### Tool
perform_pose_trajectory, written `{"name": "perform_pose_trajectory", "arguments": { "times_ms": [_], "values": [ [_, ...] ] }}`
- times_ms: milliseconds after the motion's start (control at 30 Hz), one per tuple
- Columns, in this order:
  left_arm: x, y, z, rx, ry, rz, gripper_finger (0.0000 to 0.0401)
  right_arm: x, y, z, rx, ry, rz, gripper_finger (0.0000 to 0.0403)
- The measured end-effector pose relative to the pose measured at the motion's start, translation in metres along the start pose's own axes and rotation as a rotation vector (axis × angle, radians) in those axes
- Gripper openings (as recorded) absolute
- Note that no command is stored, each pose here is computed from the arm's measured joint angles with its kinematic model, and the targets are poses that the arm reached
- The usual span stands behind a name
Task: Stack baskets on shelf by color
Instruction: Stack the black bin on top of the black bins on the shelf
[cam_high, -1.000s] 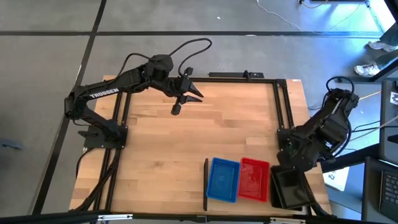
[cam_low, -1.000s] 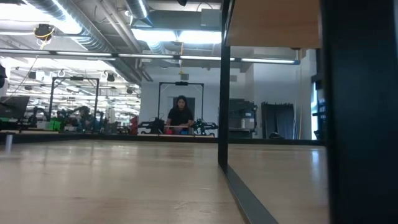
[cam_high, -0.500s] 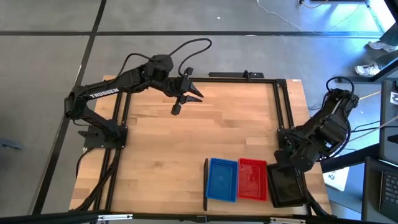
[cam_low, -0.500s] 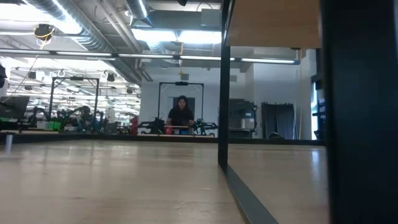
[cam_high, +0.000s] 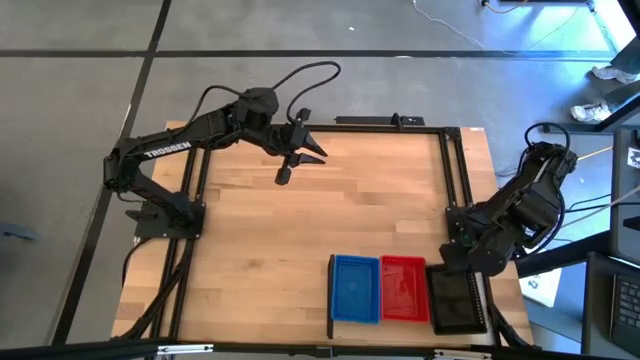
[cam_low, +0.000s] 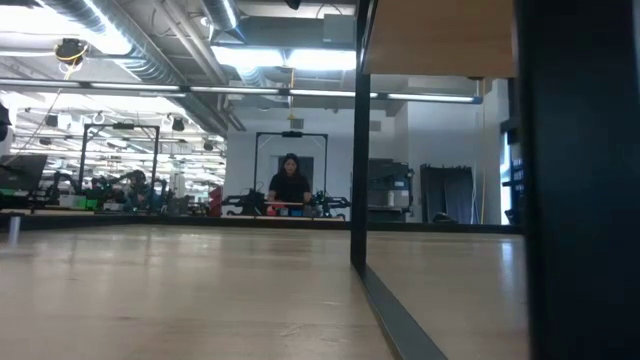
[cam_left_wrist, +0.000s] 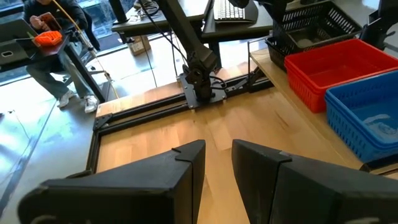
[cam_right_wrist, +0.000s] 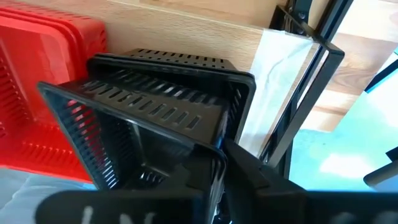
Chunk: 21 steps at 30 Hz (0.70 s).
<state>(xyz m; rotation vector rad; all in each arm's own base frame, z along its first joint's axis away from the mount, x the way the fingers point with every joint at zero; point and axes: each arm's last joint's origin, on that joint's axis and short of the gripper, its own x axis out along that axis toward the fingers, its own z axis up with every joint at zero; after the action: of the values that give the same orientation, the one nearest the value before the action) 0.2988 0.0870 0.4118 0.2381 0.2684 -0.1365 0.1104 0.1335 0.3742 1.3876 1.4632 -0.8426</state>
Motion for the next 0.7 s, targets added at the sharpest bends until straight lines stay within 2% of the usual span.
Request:
{"name": "perform_pose_trajectory", "arguments": {
  "times_ms": [300, 533, 700],
  "values": [
    [0.0, 0.0, 0.0, -0.001, 0.0, 0.0, 0.0072, 0.0021, 0.0023, 0.0, -0.001, -0.035, 0.016, 0.0011],
    [0.0, 0.0, -0.0001, -0.001, 0.001, 0.0, 0.0072, 0.003, 0.0031, -0.0004, 0.001, -0.04, 0.016, 0.0063],
    [0.0, -0.0002, -0.0003, -0.002, 0.003, -0.002, 0.0072, 0.0025, 0.0028, -0.0004, 0.0, -0.032, 0.015, 0.0075]
  ]
}}
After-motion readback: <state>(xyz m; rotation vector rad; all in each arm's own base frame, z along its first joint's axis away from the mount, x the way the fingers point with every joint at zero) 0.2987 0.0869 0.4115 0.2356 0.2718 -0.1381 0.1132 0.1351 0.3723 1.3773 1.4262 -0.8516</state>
